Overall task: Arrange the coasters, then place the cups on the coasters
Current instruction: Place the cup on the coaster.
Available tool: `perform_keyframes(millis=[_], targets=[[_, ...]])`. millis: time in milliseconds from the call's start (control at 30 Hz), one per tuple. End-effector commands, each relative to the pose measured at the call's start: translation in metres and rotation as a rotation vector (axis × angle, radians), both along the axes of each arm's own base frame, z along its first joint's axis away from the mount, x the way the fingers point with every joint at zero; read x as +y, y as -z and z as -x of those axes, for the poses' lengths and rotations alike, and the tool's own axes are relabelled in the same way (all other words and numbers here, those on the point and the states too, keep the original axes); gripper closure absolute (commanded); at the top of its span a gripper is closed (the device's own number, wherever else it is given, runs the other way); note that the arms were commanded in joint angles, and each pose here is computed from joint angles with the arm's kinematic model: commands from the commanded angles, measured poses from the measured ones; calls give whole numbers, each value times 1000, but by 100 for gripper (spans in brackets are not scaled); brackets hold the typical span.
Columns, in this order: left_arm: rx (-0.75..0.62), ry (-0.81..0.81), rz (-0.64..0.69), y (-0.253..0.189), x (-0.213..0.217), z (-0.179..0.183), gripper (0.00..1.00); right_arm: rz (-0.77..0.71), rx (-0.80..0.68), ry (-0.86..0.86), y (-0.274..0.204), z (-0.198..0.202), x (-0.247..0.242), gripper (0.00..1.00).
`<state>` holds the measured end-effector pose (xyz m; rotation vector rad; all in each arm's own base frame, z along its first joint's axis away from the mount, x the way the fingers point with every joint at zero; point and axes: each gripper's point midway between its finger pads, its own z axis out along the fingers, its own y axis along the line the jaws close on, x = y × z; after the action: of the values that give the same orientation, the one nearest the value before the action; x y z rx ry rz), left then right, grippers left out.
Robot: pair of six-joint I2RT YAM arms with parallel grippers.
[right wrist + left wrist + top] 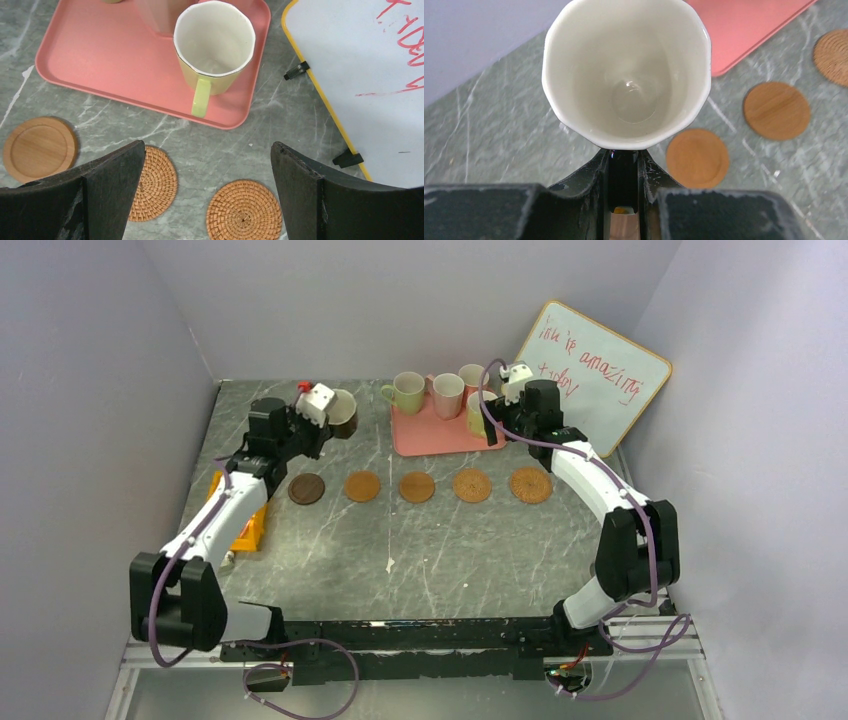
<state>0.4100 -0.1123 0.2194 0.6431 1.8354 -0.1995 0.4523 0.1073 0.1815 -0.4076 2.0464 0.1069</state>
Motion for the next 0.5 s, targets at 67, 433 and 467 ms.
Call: perform_keyframes(millis=[67,433,467], targets=[[-167,-56,-22,-43,37,12,95,-57,-71,-20,-33,3,6,0],[-132,-142,38,-6,84,38,95,-80,-80,-34,-39,6,9,0],[-125,-143,40,-1,84,39,95,-82,-82,-35,-39,7,9,0]])
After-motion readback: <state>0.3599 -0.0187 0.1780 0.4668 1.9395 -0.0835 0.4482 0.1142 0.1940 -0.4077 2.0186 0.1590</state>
